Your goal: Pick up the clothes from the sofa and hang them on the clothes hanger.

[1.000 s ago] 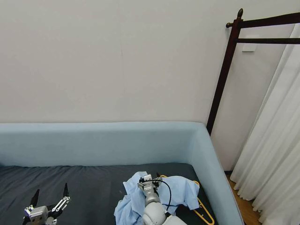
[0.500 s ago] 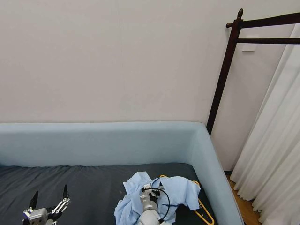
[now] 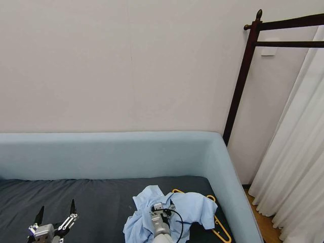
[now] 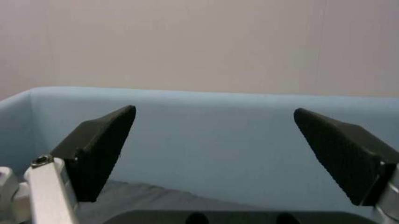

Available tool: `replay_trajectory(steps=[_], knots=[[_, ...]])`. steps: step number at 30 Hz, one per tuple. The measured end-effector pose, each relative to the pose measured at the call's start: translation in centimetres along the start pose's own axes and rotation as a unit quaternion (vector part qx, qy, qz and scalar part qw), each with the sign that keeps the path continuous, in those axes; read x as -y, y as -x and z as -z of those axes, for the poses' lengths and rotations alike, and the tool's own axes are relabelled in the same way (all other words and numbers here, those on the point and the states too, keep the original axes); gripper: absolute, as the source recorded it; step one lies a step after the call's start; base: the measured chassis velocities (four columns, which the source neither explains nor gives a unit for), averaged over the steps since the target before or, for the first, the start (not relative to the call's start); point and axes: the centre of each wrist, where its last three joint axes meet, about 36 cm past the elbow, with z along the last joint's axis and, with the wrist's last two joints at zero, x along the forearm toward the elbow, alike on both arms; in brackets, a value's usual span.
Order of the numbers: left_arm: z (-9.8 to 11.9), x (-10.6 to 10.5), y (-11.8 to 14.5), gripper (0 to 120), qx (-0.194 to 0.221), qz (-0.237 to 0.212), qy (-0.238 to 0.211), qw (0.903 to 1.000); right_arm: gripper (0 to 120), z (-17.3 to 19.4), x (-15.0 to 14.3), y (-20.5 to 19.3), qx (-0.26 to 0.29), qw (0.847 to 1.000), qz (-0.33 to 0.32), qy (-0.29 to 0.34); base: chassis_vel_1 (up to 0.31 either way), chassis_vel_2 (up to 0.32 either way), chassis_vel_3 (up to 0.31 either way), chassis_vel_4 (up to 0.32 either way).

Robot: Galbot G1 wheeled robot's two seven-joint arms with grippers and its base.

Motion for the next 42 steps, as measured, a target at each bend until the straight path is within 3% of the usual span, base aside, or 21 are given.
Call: replay_trajectory(steps=[3,6,8,20,29,39,42], knots=[[0.0,0.1,0.0,100,0.000,0.000,0.000,1.0000,100,-0.7,0.1,0.1,-0.005,1.000,-0.006,-0.014,0.000,0.000,0.000,0.000],[-0.1,0.0,0.0,100,-0.001,0.000,0.000,1.0000,91,-1.7,0.5,0.5,-0.006,0.999,-0.015,-0.032,0.000,0.000,0.000,0.000],[-0.2,0.0,0.0,100,-0.001,-0.001,0.000,1.0000,79,-2.3,0.8,0.7,-0.004,0.999,-0.021,-0.039,0.000,0.000,0.000,0.000],[-0.6,0.0,0.1,100,-0.001,-0.001,0.000,1.0000,41,-0.6,-0.5,-1.4,0.005,1.000,-0.014,-0.021,0.000,0.000,0.000,0.000],[-0.8,0.2,0.2,100,-0.002,-0.004,-0.003,1.0000,4,-0.8,1.4,-1.7,-0.003,1.000,-0.021,-0.011,0.000,0.000,0.000,0.000],[-0.9,0.1,0.2,100,-0.002,-0.006,-0.001,1.0000,4,2.0,0.4,-0.9,-0.014,0.997,-0.001,0.073,0.000,0.000,0.000,0.000],[-0.9,-0.2,0.2,100,-0.001,-0.005,0.002,1.0000,20,2.0,1.1,0.5,-0.022,0.996,-0.008,0.084,0.000,0.000,0.000,0.000]])
